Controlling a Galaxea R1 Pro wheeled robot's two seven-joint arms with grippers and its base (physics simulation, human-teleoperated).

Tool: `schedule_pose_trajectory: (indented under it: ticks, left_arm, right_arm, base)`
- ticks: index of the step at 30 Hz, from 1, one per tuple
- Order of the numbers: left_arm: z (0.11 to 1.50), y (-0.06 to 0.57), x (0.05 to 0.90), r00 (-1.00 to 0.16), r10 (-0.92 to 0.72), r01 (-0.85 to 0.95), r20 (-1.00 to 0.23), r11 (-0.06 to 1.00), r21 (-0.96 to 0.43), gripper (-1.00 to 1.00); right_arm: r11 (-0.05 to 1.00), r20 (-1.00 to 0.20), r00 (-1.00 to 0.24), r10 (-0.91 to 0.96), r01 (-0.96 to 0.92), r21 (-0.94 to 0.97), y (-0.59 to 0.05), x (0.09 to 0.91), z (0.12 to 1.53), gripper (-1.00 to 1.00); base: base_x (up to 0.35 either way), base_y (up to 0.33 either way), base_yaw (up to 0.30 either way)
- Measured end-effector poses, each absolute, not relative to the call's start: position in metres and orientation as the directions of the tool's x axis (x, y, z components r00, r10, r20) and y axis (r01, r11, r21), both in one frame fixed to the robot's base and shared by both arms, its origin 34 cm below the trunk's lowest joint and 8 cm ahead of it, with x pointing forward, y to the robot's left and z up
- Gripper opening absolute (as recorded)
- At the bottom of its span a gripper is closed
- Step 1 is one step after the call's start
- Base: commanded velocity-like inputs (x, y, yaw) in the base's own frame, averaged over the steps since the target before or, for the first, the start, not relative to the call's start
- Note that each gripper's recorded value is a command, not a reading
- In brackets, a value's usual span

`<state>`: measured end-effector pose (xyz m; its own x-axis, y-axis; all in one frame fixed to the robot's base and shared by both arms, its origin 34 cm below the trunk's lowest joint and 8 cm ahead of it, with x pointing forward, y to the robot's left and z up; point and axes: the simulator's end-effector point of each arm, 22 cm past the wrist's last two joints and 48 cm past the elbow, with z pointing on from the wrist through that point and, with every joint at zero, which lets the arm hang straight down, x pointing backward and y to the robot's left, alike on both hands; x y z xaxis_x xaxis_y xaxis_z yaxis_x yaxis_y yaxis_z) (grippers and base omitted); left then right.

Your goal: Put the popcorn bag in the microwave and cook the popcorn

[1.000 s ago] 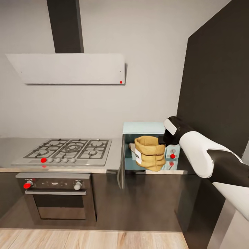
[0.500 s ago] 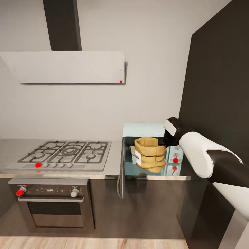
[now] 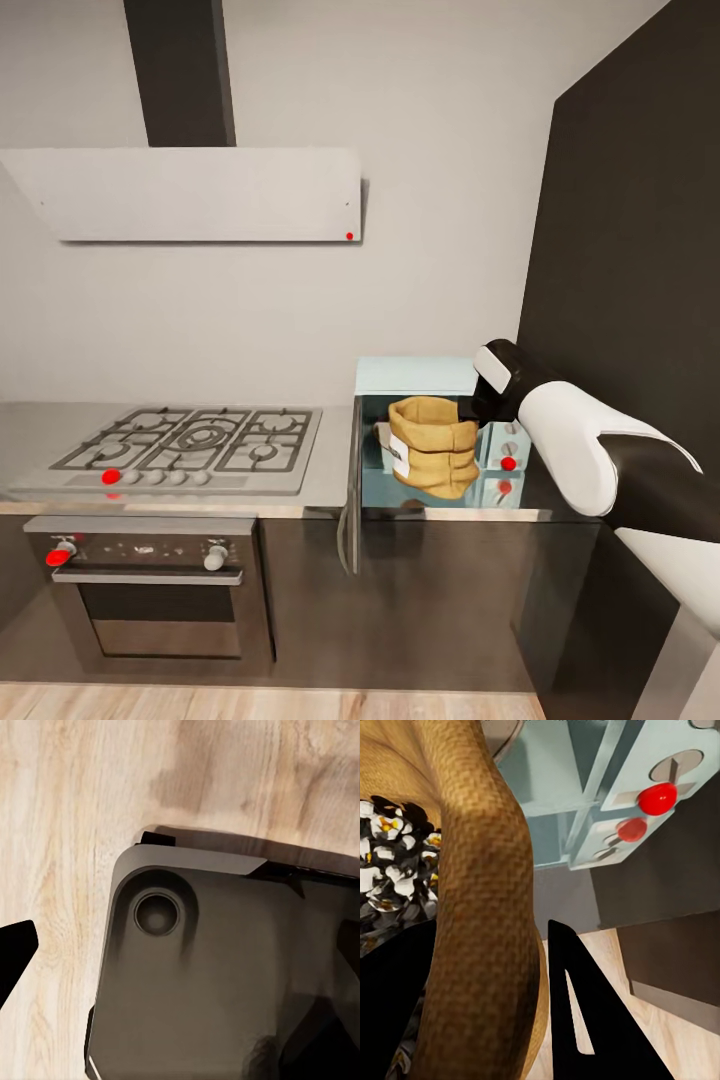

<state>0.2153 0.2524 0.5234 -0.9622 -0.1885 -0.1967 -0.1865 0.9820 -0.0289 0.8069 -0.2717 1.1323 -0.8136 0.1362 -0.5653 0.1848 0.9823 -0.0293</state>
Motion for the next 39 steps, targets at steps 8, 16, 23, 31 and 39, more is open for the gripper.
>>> schedule_pose_trajectory:
  ticks: [8, 16, 23, 31, 39]
  left_arm:
    - [0.523, 0.252, 0.215, -0.962, -0.189, -0.187, -0.197, 0.982, -0.029, 1.0]
    - [0.523, 0.252, 0.215, -0.962, -0.189, -0.187, -0.197, 0.982, -0.029, 1.0]
    - [0.523, 0.252, 0.215, -0.962, -0.189, -0.187, -0.197, 0.982, -0.029, 1.0]
    - [0.523, 0.252, 0.216, -0.962, -0.189, -0.187, -0.197, 0.982, -0.029, 1.0]
    - [0.523, 0.252, 0.215, -0.962, -0.189, -0.187, -0.197, 0.982, -0.029, 1.0]
  right_arm:
    - [0.981, -0.515, -0.847, 0.133, 0.187, -0.054, -0.276, 0.794, 1.086, -1.0]
    - [0.981, -0.53, -0.837, 0.138, 0.191, -0.045, -0.277, 0.797, 1.092, -1.0]
    - [0.981, -0.531, -0.835, 0.142, 0.192, -0.04, -0.277, 0.798, 1.093, -1.0]
    - [0.979, -0.598, -0.788, 0.146, 0.203, -0.028, -0.28, 0.81, 1.123, -1.0]
    - [0.979, -0.599, -0.788, 0.142, 0.202, -0.034, -0.28, 0.81, 1.124, -1.0]
  base:
    - [0.0, 0.0, 0.0]
    - [0.0, 0.0, 0.0]
    - [0.0, 0.0, 0.0]
    - [0.0, 0.0, 0.0]
    - [0.0, 0.0, 0.0]
